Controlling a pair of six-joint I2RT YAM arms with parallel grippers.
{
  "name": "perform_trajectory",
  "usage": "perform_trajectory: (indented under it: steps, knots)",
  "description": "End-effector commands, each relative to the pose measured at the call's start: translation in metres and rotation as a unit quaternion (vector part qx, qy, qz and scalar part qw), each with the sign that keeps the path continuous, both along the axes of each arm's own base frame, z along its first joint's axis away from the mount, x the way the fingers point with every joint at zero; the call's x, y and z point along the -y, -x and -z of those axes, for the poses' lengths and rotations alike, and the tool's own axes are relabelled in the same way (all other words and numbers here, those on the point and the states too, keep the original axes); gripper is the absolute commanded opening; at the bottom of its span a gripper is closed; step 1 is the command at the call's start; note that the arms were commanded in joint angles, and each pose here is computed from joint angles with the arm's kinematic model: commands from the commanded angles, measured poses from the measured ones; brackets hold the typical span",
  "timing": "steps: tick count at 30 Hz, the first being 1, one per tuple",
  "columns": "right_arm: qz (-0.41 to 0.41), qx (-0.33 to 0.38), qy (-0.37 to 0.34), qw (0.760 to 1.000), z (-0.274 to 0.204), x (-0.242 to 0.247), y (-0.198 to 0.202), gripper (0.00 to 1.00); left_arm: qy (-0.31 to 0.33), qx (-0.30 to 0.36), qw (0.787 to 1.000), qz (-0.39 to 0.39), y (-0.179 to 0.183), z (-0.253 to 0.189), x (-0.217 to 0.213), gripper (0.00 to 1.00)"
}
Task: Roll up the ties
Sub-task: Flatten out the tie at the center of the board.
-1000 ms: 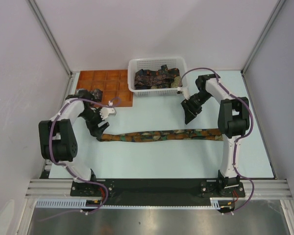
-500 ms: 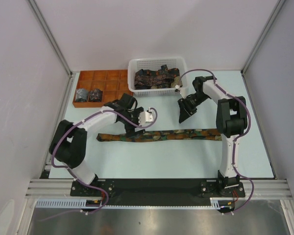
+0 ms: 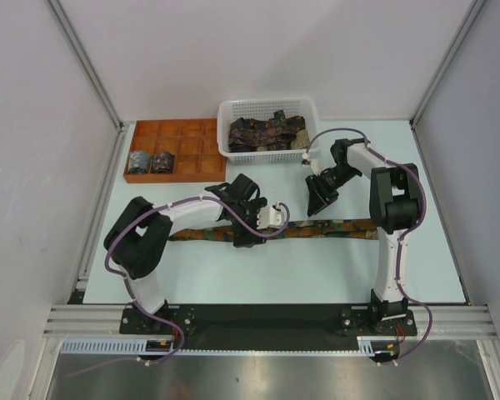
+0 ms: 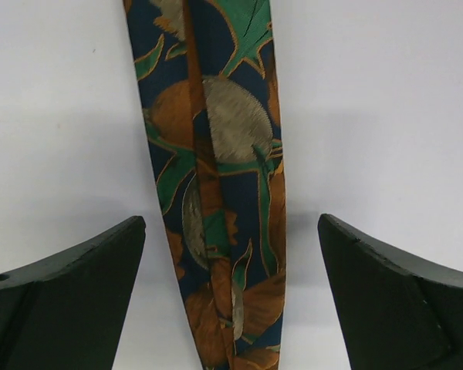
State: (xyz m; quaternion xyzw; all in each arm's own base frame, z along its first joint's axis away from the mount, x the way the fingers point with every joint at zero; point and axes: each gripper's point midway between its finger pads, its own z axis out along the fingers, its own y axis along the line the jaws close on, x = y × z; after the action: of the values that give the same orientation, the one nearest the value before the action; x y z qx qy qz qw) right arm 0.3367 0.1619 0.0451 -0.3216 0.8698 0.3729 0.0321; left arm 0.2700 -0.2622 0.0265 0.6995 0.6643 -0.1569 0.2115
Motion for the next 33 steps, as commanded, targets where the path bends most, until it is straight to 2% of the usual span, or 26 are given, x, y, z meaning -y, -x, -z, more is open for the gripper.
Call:
perform_trajectory:
  steps: [1, 6, 9, 10, 12, 13, 16, 18, 21, 24, 25, 27, 29, 30, 33]
  knots:
    - [0.009, 0.02, 0.001, 1.0, -0.011, 0.004, -0.004, 0.48, 0.02, 0.015, 1.0, 0.003, -0.008, -0.005, 0.024, 0.99]
    - [0.014, 0.02, 0.002, 1.0, -0.014, 0.01, 0.0, 0.48, 0.006, 0.019, 1.0, -0.009, -0.018, 0.004, 0.029, 0.99]
    - [0.025, 0.026, 0.006, 0.999, -0.019, 0.022, -0.004, 0.48, -0.001, -0.002, 1.0, 0.003, -0.014, 0.008, 0.03, 0.83]
    - [0.03, 0.024, 0.009, 0.999, -0.021, 0.028, -0.004, 0.48, 0.001, -0.007, 1.0, 0.009, -0.012, 0.007, 0.032, 0.74]
    - [0.049, 0.027, 0.014, 0.998, -0.025, 0.044, -0.008, 0.49, 0.002, -0.019, 1.0, 0.019, -0.006, 0.007, 0.032, 0.63]
    - [0.053, 0.029, 0.018, 0.998, -0.031, 0.052, -0.006, 0.51, 0.008, -0.028, 0.999, 0.025, -0.002, 0.005, 0.033, 0.53]
    - [0.093, 0.033, 0.028, 0.995, -0.043, 0.088, -0.006, 0.54, 0.014, -0.037, 0.999, 0.029, 0.003, 0.004, 0.035, 0.45]
    - [0.122, 0.023, 0.047, 0.991, -0.045, 0.118, -0.001, 0.57, 0.01, -0.044, 0.999, 0.03, 0.005, 0.005, 0.034, 0.45]
    - [0.147, 0.019, 0.067, 0.987, -0.049, 0.151, 0.008, 0.61, 0.012, -0.046, 0.998, 0.034, 0.005, 0.004, 0.035, 0.48]
    - [0.178, 0.005, 0.096, 0.979, -0.05, 0.192, 0.025, 0.63, 0.021, -0.041, 0.998, 0.031, 0.003, -0.003, 0.038, 0.66]
    - [0.194, -0.005, 0.11, 0.975, -0.048, 0.21, 0.033, 0.65, 0.025, -0.037, 0.999, 0.03, 0.003, -0.006, 0.038, 0.75]
    - [0.2, -0.016, 0.119, 0.972, -0.045, 0.224, 0.043, 0.69, 0.041, -0.025, 0.999, 0.021, -0.001, -0.019, 0.042, 0.85]
    - [0.204, -0.03, 0.134, 0.969, -0.038, 0.238, 0.052, 0.7, 0.061, -0.009, 0.998, 0.016, -0.005, -0.036, 0.046, 0.91]
    - [0.204, -0.033, 0.142, 0.968, -0.033, 0.242, 0.054, 0.72, 0.071, -0.007, 0.997, 0.009, -0.007, -0.042, 0.046, 0.99]
    - [0.203, -0.045, 0.159, 0.965, -0.015, 0.249, 0.058, 0.72, 0.105, 0.014, 0.994, -0.019, -0.016, -0.068, 0.042, 1.0]
